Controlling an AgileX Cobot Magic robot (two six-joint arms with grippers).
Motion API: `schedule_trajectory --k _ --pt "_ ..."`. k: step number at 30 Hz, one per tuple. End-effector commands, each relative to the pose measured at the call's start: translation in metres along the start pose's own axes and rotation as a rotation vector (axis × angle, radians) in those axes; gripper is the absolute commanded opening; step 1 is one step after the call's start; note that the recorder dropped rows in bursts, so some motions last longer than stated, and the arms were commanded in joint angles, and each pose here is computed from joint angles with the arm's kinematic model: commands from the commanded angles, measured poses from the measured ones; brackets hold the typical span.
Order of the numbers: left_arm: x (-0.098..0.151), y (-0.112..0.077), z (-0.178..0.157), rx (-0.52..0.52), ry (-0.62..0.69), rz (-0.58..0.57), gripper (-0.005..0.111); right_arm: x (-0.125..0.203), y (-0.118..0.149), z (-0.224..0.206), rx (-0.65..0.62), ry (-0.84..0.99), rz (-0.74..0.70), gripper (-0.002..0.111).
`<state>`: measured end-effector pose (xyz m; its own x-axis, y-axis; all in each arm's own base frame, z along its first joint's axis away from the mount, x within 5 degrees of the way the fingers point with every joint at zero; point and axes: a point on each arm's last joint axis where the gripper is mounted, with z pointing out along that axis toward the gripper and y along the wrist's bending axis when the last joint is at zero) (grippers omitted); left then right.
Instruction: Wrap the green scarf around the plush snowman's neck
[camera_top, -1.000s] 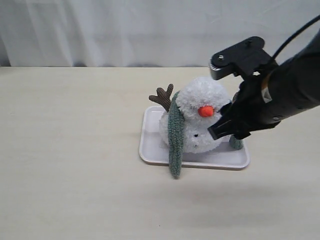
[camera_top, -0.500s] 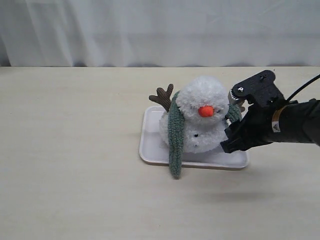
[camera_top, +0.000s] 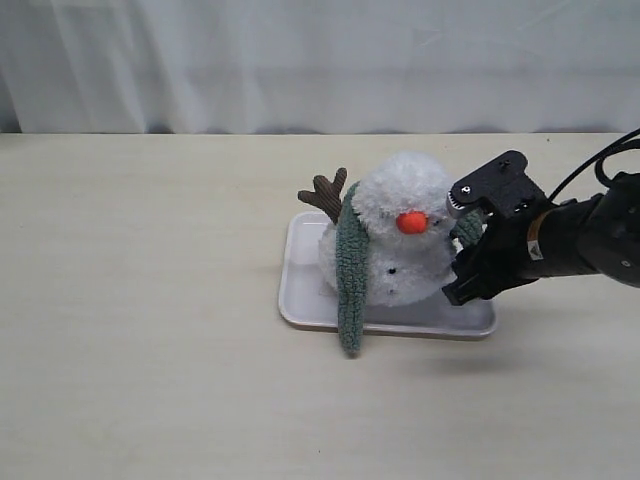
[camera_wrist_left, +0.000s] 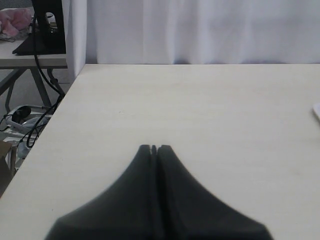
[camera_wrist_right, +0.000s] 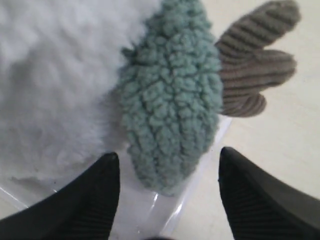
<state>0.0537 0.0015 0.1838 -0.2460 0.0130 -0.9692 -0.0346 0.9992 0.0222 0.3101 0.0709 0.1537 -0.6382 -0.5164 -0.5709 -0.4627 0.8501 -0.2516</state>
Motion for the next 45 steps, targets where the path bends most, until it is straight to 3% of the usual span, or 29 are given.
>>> schedule_trajectory --k 1,8,13,17,22,30,37,45 --pt "0.000 0.000 0.000 -0.006 -0.012 -0.003 0.000 -0.003 0.002 0.008 -0.027 -0.044 -0.002 0.051" --pt "0.000 0.000 0.000 -0.006 -0.012 -0.003 0.000 0.000 0.001 0.007 -0.016 -0.014 -0.004 0.005" --pt "0.000 0.000 0.000 -0.006 -0.012 -0.003 0.000 -0.007 -0.001 -0.008 0.001 -0.034 0.126 0.004" --pt "0.000 0.000 0.000 -0.006 -0.012 -0.003 0.000 -0.014 0.016 -0.023 -0.010 -0.012 0.077 0.004" --pt "0.000 0.000 0.000 -0.006 -0.012 -0.003 0.000 -0.013 0.039 -0.029 -0.021 0.117 0.040 0.004" --pt "0.000 0.000 0.000 -0.006 -0.012 -0.003 0.000 -0.016 0.042 -0.038 -0.031 0.277 0.192 0.004" --pt "0.000 0.000 0.000 -0.006 -0.012 -0.003 0.000 -0.019 0.061 -0.040 -0.252 0.266 0.192 0.004" --pt "0.000 0.000 0.000 -0.006 -0.012 -0.003 0.000 -0.033 0.062 -0.038 -0.267 0.127 0.293 0.004"
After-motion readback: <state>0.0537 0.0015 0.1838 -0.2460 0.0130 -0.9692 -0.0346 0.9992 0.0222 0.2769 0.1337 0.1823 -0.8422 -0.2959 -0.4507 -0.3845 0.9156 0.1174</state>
